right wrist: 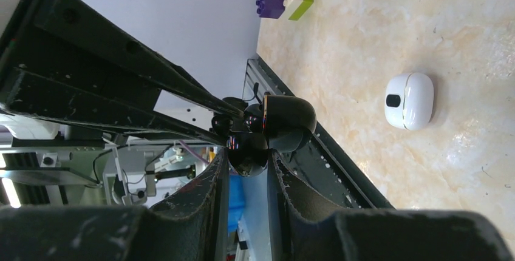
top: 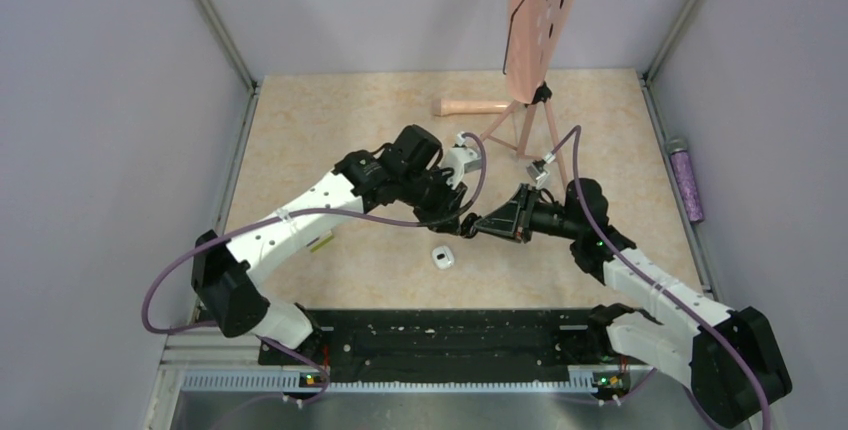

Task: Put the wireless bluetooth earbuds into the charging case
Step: Adjust the left earbud in the left side groove of the charging case.

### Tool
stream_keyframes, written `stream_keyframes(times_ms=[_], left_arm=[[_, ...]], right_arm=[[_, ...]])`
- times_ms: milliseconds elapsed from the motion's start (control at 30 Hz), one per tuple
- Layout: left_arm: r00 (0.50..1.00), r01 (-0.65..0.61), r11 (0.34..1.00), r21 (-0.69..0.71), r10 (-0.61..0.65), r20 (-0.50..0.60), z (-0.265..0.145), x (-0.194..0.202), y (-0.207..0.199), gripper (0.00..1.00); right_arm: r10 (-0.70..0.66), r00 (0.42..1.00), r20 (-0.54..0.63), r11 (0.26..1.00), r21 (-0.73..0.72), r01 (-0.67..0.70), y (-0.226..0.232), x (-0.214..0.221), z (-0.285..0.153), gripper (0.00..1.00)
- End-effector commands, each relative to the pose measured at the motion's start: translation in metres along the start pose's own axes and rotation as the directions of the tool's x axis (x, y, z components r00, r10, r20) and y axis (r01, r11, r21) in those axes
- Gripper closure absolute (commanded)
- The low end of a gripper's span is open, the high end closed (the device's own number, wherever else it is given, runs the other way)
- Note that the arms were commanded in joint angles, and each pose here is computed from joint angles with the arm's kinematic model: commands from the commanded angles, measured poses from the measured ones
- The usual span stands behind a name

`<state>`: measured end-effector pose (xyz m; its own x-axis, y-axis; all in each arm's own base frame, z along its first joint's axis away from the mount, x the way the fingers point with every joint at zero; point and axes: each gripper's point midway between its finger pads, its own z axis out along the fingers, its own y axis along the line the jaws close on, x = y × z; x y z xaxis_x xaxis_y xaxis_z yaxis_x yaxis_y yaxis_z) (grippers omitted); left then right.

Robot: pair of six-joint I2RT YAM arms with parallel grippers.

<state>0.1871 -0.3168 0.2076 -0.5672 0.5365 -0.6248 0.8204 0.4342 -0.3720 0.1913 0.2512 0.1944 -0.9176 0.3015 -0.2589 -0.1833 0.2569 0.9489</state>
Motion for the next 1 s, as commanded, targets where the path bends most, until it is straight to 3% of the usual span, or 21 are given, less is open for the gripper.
stream_keyframes(times_ms=[0,500,967], left_arm=[[0.999,-0.013,1.000,0.001,0.013,0.031,-0.005,-0.015,-0.006,1.00],[0.999,-0.019,1.000,0.014,0.019,-0.049,0.003,-0.011,-0.013,1.00],[0.998,-0.008,1.000,0.019,0.010,-0.063,0.000,-0.014,-0.016,1.00]], right_arm=[[-0.077,0.996,0.041,0.993,-0.088,0.080,0.036,-0.015,-0.004,1.00],[-0.086,0.995,0.049,0.992,-0.092,0.091,0.041,-0.016,-0.006,1.00],[-0.150,0.988,0.039,0.989,0.000,0.150,0.034,-0.020,-0.006,1.00]])
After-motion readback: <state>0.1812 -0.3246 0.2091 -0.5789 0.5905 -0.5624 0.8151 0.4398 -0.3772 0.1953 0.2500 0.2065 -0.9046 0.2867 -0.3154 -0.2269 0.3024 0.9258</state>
